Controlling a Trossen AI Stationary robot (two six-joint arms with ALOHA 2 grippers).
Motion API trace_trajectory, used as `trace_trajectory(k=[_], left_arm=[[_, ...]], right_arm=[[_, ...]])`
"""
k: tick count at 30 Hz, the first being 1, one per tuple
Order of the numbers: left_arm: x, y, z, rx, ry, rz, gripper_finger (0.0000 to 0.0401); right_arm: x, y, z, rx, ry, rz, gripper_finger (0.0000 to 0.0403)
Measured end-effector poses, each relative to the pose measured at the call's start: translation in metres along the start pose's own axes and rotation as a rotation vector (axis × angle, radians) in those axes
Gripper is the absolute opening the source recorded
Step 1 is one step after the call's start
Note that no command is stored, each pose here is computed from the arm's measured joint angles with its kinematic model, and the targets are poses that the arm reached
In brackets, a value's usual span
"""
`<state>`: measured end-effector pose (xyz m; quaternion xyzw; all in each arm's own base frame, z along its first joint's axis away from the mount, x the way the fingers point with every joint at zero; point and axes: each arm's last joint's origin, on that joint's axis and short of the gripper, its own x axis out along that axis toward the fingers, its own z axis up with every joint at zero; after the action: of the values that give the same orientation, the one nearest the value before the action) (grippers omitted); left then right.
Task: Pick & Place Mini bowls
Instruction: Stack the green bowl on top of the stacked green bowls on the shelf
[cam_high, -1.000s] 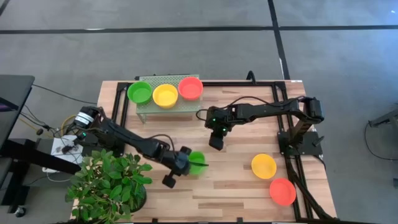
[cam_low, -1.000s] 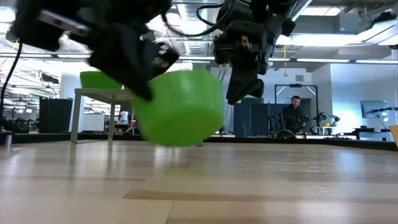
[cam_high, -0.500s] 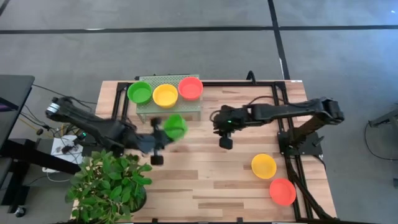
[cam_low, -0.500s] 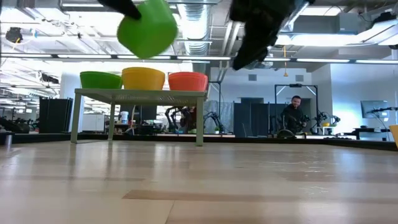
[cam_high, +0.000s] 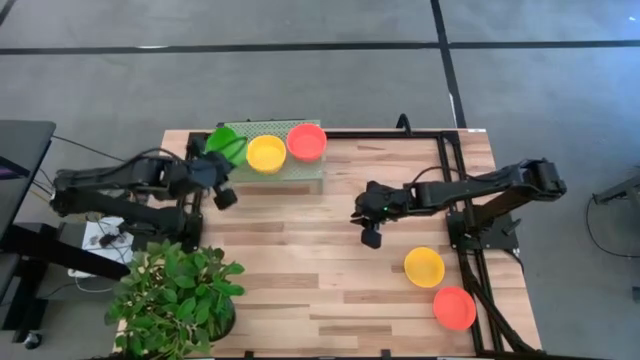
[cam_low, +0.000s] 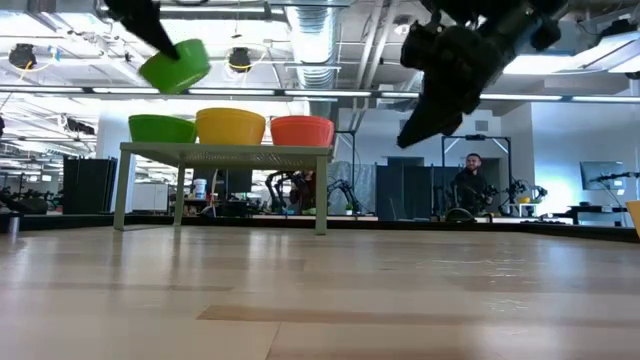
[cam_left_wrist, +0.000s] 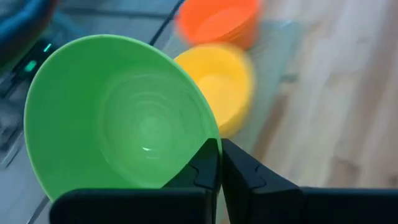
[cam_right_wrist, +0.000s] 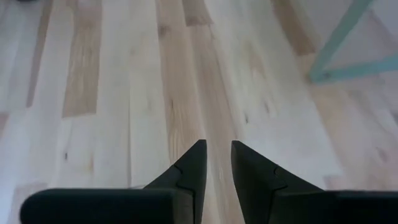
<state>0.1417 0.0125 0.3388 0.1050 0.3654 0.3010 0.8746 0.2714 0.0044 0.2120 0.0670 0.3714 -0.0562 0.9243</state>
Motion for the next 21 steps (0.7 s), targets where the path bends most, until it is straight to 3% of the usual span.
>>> trace_trajectory(k=[4,9,21], left_arm=[[0.003,0.018,-0.010,-0.045,0.085,0.061,0.0013],[0.013,0.029,-0.016,-0.105,0.187,0.041,0.0009],[0.059,0.034,-0.016,-0.028,0.394,0.046,0.0011]], right_arm=[[0.010,0.003,-0.006,-0.007,0.034,0.008,0.0069],[0.021,0.007,-0.009,-0.017,0.050,0.027,0.0069],[0.029,0.015,-0.012,-0.036,0.058,0.047,0.0069]])
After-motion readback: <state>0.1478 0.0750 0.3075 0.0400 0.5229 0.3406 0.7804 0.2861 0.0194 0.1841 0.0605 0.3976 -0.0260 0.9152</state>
